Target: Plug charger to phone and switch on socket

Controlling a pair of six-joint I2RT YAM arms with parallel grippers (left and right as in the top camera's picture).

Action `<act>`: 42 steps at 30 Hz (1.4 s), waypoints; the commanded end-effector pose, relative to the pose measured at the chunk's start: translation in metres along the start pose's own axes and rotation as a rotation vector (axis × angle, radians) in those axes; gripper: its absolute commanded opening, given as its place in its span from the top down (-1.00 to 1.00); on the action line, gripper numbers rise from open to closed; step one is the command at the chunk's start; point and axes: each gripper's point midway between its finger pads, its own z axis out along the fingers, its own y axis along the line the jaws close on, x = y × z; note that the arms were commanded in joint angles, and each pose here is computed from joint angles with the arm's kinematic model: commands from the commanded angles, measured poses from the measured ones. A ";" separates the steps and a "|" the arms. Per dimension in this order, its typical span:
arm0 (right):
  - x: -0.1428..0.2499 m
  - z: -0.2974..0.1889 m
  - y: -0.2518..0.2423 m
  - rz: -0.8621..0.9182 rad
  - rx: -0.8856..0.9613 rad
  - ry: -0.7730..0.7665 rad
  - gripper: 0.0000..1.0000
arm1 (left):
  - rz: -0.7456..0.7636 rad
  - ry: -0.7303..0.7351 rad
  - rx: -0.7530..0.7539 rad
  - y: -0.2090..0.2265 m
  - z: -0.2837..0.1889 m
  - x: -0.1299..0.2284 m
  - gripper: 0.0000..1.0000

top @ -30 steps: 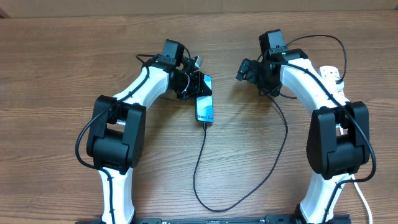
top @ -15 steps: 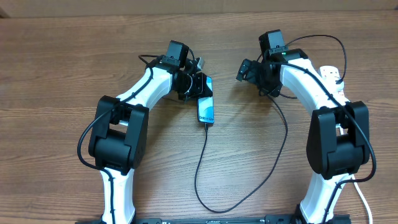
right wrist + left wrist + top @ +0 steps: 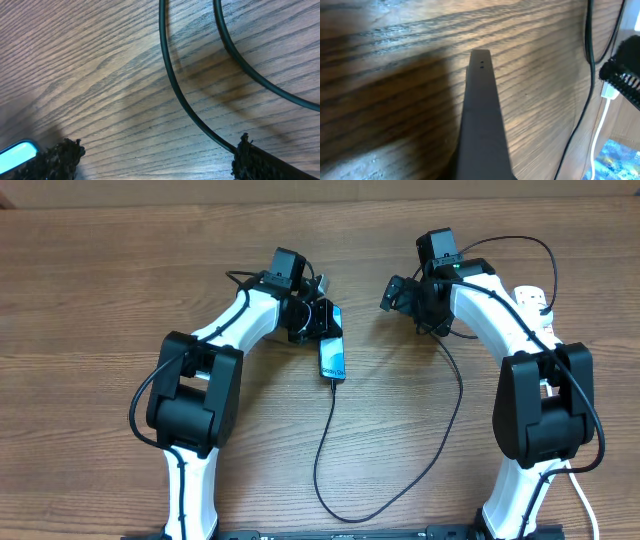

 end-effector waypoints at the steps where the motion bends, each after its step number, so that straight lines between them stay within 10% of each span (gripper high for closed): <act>1: -0.006 -0.006 0.002 -0.001 -0.011 -0.018 -1.00 | -0.017 0.013 0.041 -0.011 0.003 0.001 0.92; 42: -0.004 -0.006 0.001 0.000 -0.007 -0.011 -1.00 | -0.081 0.047 -0.040 0.001 0.005 0.014 0.91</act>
